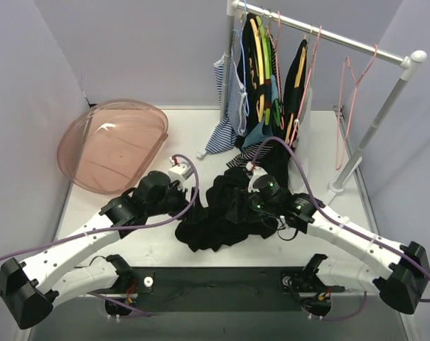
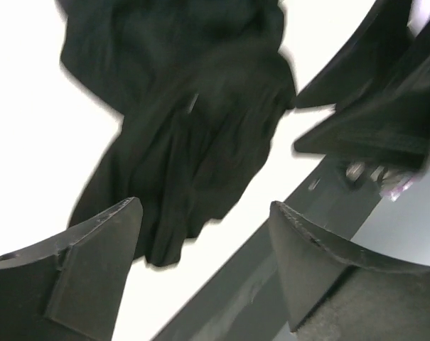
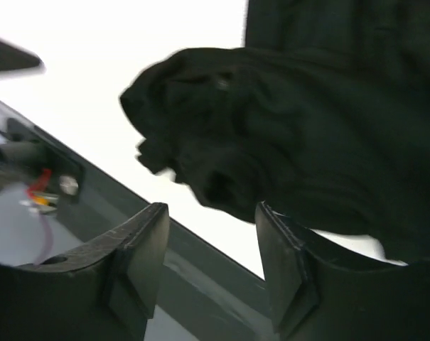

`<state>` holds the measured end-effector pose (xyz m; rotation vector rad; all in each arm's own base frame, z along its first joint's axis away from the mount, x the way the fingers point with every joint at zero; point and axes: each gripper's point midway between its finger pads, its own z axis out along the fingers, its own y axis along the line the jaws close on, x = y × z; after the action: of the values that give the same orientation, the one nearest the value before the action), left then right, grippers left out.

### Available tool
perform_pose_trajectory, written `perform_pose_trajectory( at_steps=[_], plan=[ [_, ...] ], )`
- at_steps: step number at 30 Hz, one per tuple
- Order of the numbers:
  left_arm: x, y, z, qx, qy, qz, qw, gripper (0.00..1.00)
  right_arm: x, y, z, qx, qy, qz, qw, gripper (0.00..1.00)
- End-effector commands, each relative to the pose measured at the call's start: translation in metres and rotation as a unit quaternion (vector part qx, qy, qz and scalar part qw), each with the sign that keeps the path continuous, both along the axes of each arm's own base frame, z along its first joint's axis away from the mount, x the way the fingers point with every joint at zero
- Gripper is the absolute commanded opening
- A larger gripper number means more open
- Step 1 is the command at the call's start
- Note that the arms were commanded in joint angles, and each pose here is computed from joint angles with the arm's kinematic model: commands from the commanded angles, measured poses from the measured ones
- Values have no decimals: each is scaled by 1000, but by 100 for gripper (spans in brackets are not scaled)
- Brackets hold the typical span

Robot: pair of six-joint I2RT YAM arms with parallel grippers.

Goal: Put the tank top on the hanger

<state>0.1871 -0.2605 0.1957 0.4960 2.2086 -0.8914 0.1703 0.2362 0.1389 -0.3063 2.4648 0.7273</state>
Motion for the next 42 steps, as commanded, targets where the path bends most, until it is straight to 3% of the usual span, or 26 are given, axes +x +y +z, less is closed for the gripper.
perform_pose_trajectory(
  at_steps=[1,4,10,23,36,37,40,42],
  plan=[
    [-33,38,-59,56,89,41,994,81,5,53,16,123,42,-29,991,49],
    [-46,52,-82,53,115,68,990,77,8,67,11,131,60,-55,988,41],
    [-51,55,-101,46,129,81,987,76,11,62,-17,59,67,-114,989,38],
    [-41,42,-110,59,129,62,988,76,11,44,-25,10,57,-156,986,39],
    [-43,21,-130,84,149,29,985,66,13,52,-46,-18,72,-158,985,38],
    [-42,19,-129,82,146,27,985,65,13,52,-47,-18,72,-159,985,36],
    [-42,16,-130,80,147,24,986,58,13,51,-46,-19,67,-156,985,17],
    [-43,14,-131,76,149,22,986,54,14,50,-42,-15,61,-155,986,11]
  ],
)
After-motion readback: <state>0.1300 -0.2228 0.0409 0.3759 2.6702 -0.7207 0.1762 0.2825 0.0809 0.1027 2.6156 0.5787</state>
